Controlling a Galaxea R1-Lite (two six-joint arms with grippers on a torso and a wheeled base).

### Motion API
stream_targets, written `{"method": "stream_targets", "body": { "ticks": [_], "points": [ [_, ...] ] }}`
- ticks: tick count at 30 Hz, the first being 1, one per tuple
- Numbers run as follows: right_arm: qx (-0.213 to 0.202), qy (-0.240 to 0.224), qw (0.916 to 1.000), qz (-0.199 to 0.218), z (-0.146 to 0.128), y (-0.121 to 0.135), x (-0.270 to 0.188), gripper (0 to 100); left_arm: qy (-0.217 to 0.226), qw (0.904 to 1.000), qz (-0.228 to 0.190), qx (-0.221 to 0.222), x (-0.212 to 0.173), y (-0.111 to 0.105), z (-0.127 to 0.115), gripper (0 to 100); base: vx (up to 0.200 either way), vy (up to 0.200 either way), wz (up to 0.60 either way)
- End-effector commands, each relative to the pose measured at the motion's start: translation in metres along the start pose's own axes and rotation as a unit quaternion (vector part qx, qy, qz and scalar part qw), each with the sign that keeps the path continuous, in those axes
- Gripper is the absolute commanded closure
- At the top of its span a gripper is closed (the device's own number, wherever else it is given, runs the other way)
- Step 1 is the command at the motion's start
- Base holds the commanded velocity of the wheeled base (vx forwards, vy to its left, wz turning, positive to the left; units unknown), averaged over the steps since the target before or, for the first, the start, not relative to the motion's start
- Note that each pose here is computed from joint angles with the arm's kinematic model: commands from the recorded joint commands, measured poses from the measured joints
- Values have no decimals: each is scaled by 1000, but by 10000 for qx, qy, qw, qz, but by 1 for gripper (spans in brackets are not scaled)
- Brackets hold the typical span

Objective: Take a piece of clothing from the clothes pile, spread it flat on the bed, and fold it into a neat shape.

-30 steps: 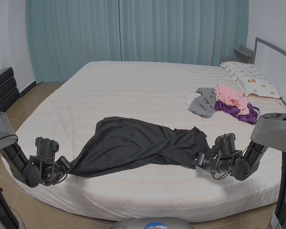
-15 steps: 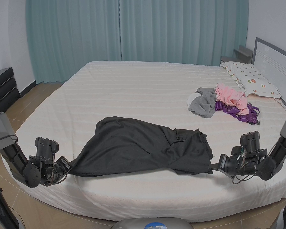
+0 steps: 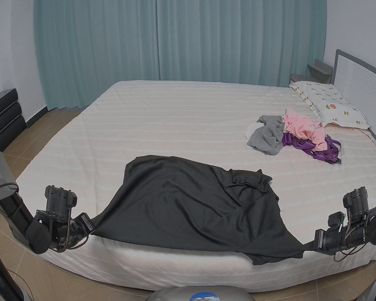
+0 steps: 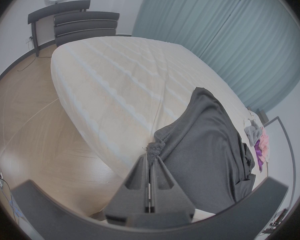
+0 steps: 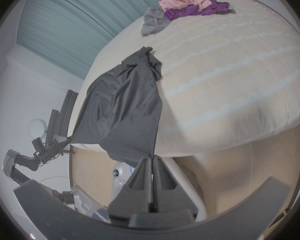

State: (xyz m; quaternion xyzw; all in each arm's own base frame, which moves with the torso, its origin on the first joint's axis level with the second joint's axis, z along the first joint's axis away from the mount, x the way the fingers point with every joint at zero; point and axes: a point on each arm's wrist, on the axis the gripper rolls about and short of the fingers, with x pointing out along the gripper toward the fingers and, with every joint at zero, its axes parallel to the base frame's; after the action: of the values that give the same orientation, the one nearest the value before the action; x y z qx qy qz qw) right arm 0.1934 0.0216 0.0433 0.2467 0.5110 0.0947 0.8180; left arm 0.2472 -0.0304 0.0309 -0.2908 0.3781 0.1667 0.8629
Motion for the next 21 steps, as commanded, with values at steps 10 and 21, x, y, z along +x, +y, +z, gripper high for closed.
{"method": "stream_targets", "body": {
  "ticks": [10,21],
  "points": [
    [-237,875,9954,-320,-17,-9,15,100,383,9978,108,535,-3,5,-24,100,0,0,0],
    [-221,375,9990,-133,17,-9,47,0,466,9974,116,545,1,4,-27,100,0,0,0]
  ]
}}
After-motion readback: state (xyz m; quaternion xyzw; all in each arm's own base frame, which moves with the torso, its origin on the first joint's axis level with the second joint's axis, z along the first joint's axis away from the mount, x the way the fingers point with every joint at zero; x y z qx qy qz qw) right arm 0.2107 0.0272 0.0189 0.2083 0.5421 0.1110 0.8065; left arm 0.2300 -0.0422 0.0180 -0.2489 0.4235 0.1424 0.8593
